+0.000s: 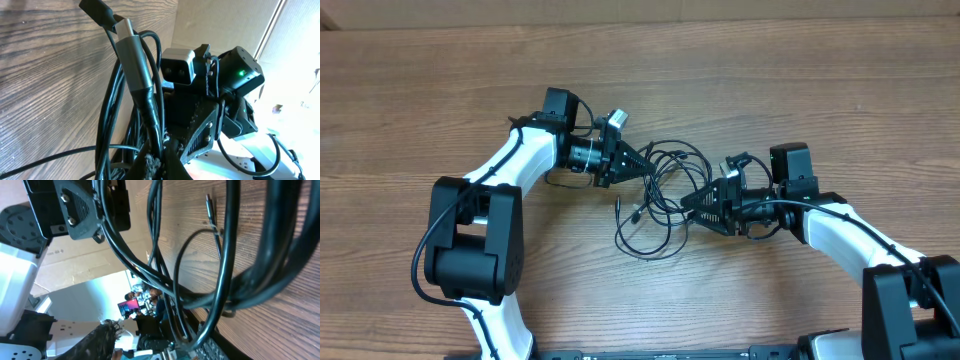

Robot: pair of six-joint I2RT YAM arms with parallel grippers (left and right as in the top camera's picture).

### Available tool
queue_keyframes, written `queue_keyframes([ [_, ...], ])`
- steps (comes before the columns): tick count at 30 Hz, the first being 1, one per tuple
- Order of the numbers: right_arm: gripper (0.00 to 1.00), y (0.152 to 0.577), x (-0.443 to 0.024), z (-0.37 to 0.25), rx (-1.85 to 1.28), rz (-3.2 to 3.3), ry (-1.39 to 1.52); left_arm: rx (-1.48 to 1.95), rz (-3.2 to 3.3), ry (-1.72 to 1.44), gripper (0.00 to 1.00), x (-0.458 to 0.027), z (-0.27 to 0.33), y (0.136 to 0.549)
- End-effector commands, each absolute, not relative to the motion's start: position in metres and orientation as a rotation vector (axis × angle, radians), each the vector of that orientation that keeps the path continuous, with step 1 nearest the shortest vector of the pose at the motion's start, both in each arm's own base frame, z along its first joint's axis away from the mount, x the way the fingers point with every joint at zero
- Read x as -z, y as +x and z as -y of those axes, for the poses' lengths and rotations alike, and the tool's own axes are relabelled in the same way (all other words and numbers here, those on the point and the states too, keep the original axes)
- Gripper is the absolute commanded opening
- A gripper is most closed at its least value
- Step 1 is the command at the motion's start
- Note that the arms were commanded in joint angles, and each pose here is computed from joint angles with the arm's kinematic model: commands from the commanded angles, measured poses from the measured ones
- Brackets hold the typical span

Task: Untangle cables

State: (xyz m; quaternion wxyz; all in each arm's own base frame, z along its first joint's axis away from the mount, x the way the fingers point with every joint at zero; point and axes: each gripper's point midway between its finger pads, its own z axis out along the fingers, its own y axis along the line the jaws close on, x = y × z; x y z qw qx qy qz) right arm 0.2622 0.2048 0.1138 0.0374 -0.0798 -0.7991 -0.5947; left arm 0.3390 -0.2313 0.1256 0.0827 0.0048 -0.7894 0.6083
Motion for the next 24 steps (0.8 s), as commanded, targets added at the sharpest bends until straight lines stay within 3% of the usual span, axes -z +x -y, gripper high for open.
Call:
queue_keyframes([
  [1, 0.5, 0.265, -0.113, -0.203, 1.814, 2.443, -0.294, -1.835, 2.306, 0.044, 0.05, -0.134, 0.233, 0.338],
  [24, 0.49, 0.29, -0.123, -0.209, 1.85, 2.457, -0.415, -1.756, 2.358, 0.073, 0.04, -0.125, 0.244, 0.34],
])
